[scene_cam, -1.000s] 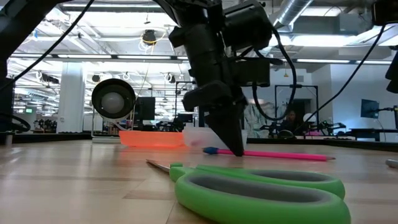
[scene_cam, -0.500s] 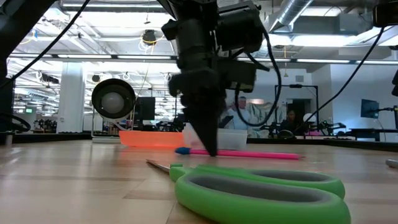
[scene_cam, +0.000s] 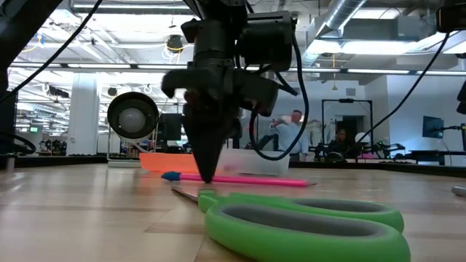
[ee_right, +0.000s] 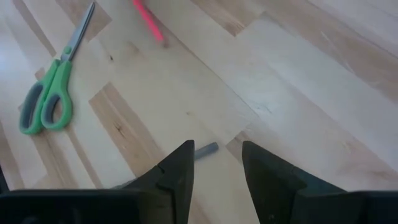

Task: Pick & place school supplies into a supply box
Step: Put the pink pencil into the orange supply box

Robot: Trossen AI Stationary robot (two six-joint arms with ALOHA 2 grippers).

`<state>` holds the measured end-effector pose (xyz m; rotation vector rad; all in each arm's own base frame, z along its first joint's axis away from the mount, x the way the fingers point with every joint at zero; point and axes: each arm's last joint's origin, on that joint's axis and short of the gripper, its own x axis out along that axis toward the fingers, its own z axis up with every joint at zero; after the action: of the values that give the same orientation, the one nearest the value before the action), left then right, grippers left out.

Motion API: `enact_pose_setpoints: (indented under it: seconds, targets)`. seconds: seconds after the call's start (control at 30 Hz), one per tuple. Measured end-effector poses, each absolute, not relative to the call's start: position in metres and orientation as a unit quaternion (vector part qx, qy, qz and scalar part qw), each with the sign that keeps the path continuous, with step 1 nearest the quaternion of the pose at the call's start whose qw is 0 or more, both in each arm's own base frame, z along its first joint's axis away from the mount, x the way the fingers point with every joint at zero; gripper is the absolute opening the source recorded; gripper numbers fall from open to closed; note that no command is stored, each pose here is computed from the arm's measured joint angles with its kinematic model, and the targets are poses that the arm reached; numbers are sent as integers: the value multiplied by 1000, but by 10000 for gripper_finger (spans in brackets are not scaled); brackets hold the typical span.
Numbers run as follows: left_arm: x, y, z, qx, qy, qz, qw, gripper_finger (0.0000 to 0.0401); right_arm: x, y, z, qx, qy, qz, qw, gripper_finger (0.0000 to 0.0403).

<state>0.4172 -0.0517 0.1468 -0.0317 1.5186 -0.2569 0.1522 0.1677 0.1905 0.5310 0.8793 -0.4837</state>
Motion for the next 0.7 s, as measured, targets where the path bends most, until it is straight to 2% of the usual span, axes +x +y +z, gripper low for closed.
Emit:
enact_pose_setpoints:
  seconds: [0.13, 0.43, 0.7]
  targets:
    - [417, -54, 153, -28, 678, -131, 723, 0, 152, 167, 190, 249, 418, -231, 843, 129]
    - [415, -48, 194, -31, 625, -120, 771, 0, 151, 165, 190, 239, 419, -238, 843, 129]
    - [417, -17, 220, -76, 578, -38, 811, 0, 150, 164, 190, 232, 418, -243, 844, 129]
